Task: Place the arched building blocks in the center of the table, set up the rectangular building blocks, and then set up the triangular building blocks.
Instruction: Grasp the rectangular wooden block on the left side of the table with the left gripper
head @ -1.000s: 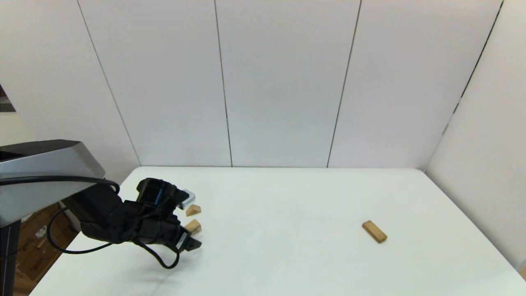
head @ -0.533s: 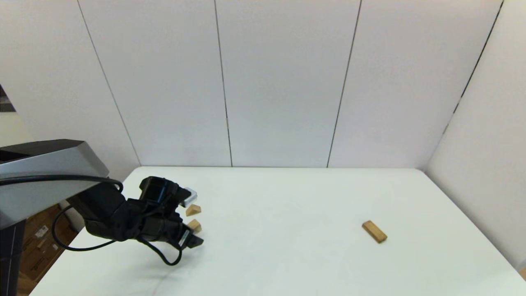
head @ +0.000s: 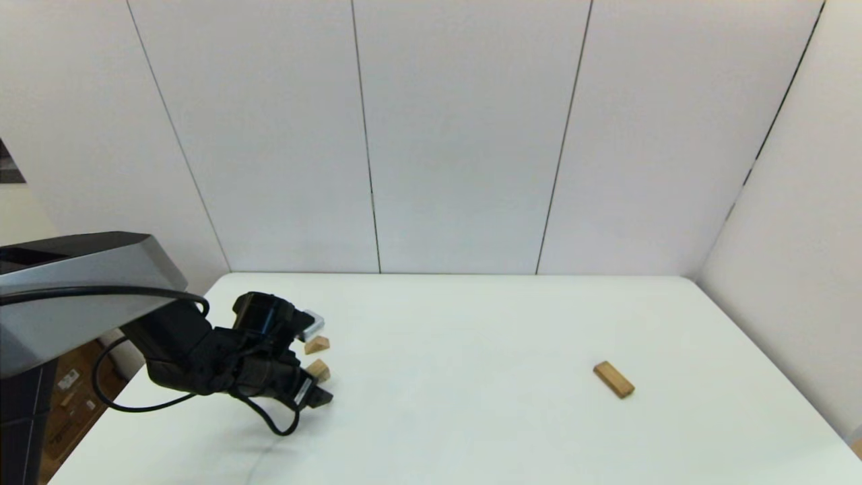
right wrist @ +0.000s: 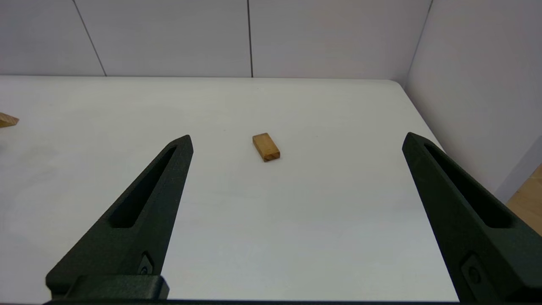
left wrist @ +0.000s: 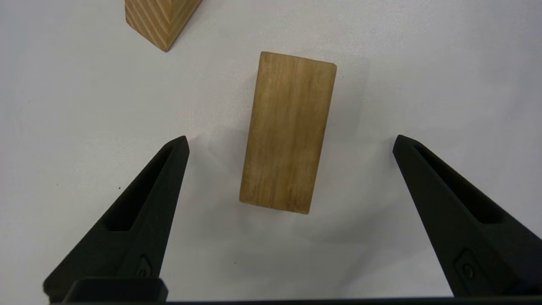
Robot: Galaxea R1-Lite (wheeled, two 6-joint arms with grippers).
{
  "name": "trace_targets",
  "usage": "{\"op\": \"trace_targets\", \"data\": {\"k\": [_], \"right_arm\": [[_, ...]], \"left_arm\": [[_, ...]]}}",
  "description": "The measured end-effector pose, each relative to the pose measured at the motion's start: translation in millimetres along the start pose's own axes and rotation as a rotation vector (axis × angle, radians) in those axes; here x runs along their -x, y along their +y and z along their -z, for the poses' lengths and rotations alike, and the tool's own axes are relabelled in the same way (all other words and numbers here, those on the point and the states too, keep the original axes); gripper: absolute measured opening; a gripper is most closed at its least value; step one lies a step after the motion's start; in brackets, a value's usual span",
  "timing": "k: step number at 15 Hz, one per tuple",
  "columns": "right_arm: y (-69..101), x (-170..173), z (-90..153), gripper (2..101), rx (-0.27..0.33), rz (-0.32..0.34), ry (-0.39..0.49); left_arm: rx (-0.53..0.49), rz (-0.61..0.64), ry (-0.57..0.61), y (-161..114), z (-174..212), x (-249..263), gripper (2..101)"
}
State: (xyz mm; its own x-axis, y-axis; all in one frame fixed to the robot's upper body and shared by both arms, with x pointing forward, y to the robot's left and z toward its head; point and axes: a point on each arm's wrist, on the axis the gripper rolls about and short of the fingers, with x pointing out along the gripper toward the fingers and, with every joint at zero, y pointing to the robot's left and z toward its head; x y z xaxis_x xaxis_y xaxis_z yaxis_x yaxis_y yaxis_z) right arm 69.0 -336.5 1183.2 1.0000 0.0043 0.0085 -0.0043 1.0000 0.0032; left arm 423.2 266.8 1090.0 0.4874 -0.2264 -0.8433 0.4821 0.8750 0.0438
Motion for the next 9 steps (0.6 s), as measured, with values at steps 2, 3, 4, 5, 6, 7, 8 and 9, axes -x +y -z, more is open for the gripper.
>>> {"op": "trace_targets", "data": {"k": [2, 3, 4, 5, 6, 7, 8, 9], "right_arm": [[0.0, 0.0, 0.0, 98.0, 0.000, -0.001, 0.000], [0.0, 0.0, 0.0, 98.0, 0.000, -0.001, 0.000], [0.0, 0.0, 0.0, 98.0, 0.000, 0.000, 0.000], [0.0, 0.0, 0.0, 98.0, 0.000, 0.000, 0.000], [0.0, 0.0, 0.0, 98.0, 0.000, 0.000, 0.000], [0.0, 0.0, 0.0, 98.0, 0.000, 0.000, 0.000], [0.0, 0.0, 0.0, 98.0, 0.000, 0.000, 0.000], [0.0, 0.0, 0.0, 98.0, 0.000, 0.000, 0.000]], "left_arm": [[-0.001, -0.002, -0.006, 0.6, -1.9, -0.4, 97.8], [-0.002, -0.002, -0.010, 0.9, -3.2, -0.7, 97.8], [-0.002, -0.004, -0.014, 1.2, -4.3, -0.6, 97.8], [-0.001, -0.005, -0.016, 1.4, -5.1, -0.3, 97.8], [0.003, -0.007, -0.018, 1.6, -5.7, -0.3, 97.8], [0.005, -0.015, -0.019, 2.1, -6.5, -0.6, 97.8], [0.010, -0.020, -0.020, 2.4, -7.2, -0.8, 97.8], [0.013, -0.027, -0.020, 2.8, -7.8, -1.1, 93.6]]}}
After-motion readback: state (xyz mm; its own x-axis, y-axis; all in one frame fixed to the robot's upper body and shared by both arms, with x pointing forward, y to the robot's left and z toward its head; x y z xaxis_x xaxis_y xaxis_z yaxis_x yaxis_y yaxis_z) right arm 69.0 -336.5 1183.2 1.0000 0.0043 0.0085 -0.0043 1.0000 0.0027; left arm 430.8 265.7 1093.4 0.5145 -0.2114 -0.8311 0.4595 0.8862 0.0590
